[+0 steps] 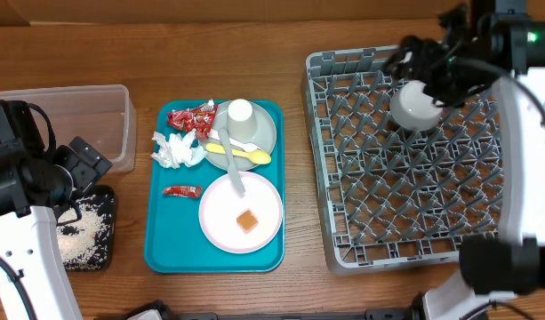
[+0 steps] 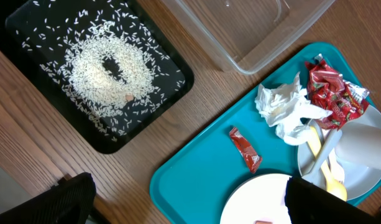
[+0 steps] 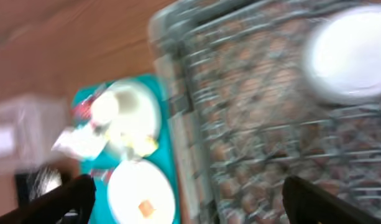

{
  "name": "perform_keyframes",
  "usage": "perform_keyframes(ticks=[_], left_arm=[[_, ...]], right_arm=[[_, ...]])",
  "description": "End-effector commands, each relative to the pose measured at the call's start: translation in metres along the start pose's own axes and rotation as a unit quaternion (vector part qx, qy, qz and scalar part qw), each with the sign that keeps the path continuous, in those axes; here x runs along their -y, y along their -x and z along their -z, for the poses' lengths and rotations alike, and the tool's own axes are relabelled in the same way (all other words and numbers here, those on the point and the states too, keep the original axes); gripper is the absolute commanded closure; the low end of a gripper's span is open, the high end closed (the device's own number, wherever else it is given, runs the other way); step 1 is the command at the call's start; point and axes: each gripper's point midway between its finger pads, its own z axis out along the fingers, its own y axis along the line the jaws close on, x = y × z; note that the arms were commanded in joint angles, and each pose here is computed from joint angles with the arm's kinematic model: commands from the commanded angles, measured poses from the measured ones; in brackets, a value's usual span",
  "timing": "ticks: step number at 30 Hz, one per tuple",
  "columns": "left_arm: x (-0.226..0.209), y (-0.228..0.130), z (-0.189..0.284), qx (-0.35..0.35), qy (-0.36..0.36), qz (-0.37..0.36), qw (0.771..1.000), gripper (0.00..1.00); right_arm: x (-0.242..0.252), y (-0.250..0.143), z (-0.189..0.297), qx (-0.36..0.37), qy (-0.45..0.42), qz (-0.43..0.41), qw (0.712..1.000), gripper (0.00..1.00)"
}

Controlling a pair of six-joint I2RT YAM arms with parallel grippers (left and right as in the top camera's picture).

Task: Sort waste into correct bins and load items into the dishwasher rack
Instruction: 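Open the right gripper and raise it off the bowl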

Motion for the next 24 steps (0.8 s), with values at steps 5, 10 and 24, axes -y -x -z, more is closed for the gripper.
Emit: perform_keyframes(ticks=[5,10,24], left_arm=[[0.001,0.002,0.003,0.004,-0.004,0.01,1.0,0.0],[0.001,0.002,0.003,0.004,-0.004,0.01,1.0,0.0],[0.001,0.002,0.003,0.004,-0.004,0.01,1.0,0.0]], right_arm=[[-0.069,-0.037,-0.025,-0.028,0.003,0.136,0.99,0.0],[-0.043,-0.008,-0.024,0.047,-0.095,0.051,0.993,0.0],[0.102,0.01,0.028,0.06,-0.268,-0.091,0.957,0.0]])
